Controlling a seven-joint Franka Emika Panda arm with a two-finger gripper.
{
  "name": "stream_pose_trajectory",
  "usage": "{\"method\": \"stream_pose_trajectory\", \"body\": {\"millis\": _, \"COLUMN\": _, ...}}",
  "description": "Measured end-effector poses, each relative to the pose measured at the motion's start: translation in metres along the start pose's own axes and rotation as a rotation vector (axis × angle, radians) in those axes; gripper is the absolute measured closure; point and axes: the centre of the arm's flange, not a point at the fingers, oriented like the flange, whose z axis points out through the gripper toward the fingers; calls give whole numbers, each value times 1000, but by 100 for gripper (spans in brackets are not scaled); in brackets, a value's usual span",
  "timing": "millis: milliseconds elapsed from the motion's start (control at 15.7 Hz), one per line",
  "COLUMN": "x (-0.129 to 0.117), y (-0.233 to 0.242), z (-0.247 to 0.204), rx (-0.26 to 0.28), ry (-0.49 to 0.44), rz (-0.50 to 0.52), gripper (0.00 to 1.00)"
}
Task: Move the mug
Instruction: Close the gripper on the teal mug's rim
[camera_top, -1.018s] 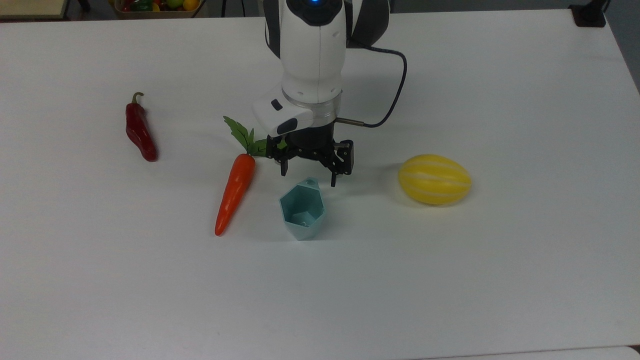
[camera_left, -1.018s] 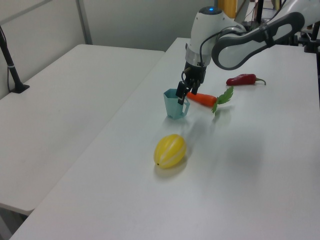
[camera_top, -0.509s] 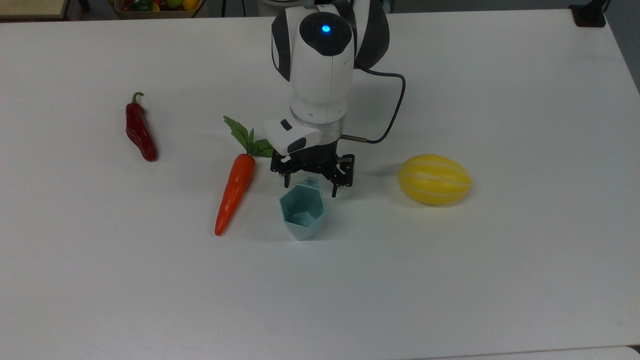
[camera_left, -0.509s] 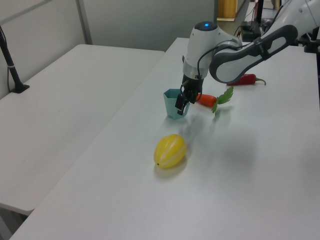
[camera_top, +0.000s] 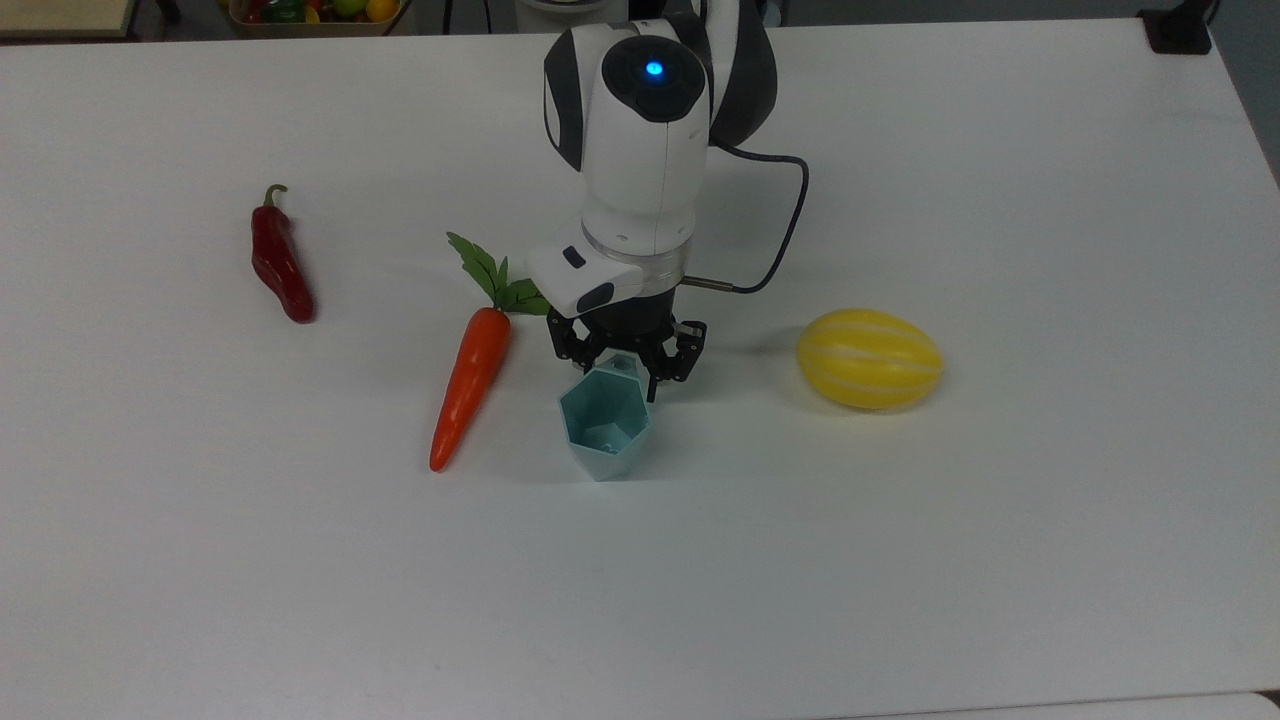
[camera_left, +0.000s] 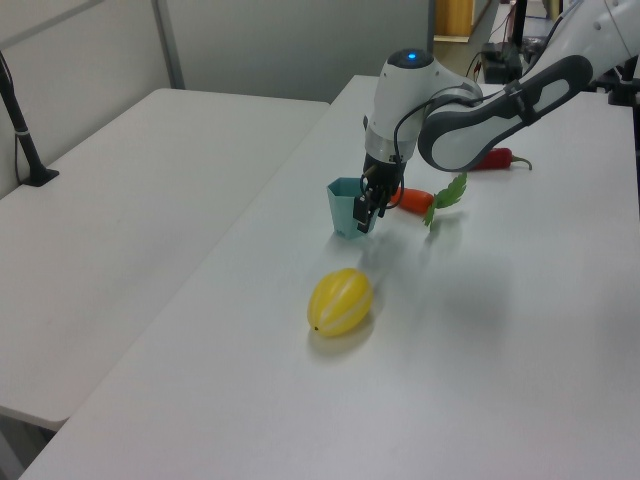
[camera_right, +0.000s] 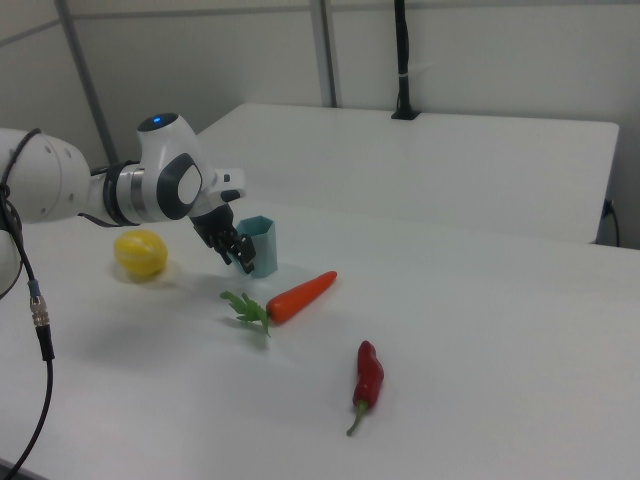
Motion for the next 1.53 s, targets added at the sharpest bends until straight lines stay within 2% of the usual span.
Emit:
{"method": "stream_pose_trajectory", "body": {"millis": 127, "x": 0, "y": 0, "z": 0, "rx": -5, "ry": 2, "rz": -6, "gripper": 45}}
{"method": "stream_pose_trajectory", "body": {"millis": 445, "x": 5, "y": -3, "z": -2, "rx": 18, "ry": 51, "rz": -8, "gripper": 52}}
{"method": "stream_pose_trajectory", "body": {"millis": 509, "x": 5, "y": -3, "z": -2, "rx": 18, "ry": 52, "rz": -8, "gripper": 58}}
{"method": "stream_pose_trajectory", "body": {"millis": 573, "x": 5, "y": -3, "z": -2, "rx": 18, "ry": 52, "rz": -8, "gripper": 69}}
{"method": "stream_pose_trajectory", "body": {"millis": 764, "x": 5, "y": -3, "z": -2, "rx": 15, "ry": 57, "rz": -14, "gripper": 77}}
{"method": "stream_pose_trajectory", "body": {"millis": 1527, "x": 10, "y": -1, "z": -9, "rx": 15, "ry": 72, "rz": -12, "gripper": 77}}
